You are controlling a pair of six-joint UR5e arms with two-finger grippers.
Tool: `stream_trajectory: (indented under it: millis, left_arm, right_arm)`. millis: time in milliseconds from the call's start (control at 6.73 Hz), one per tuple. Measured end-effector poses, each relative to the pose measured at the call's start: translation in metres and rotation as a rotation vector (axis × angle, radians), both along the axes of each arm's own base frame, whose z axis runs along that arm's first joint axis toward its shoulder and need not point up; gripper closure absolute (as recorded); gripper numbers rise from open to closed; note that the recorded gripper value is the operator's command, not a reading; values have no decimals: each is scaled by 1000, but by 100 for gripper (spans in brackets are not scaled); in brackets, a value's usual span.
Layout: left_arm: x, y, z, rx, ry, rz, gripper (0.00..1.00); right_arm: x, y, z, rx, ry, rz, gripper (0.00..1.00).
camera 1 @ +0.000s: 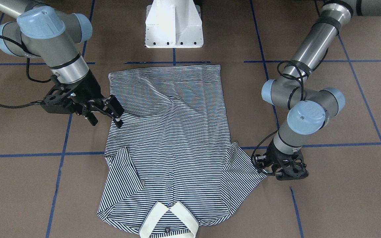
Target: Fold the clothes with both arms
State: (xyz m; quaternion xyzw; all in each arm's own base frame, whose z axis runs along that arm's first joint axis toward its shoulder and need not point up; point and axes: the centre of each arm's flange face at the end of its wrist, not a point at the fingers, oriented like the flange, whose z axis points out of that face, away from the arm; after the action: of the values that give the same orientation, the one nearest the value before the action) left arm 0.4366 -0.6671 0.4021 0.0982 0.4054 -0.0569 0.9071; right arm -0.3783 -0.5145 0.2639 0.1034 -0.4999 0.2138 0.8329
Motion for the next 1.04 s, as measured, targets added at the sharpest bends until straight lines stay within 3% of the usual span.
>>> stream_trajectory:
  millis: [446,595,743,892,1041]
  left_arm:
    - [3,-3,-1,7,3,2,48]
    - [4,-4,3,11,4,4,52]
    - [4,-5,6,15,3,8,84]
    - [4,-5,8,17,1,10,100]
    - [5,-5,8,20,1,12,100]
  right_arm:
    - [0,0,0,-1,0,0,0]
    - [0,0,1,-2,2,1,0]
    - [0,0,3,-3,5,1,0]
    - [0,0,4,-4,6,1,0]
    - [0,0,5,-5,7,1,0]
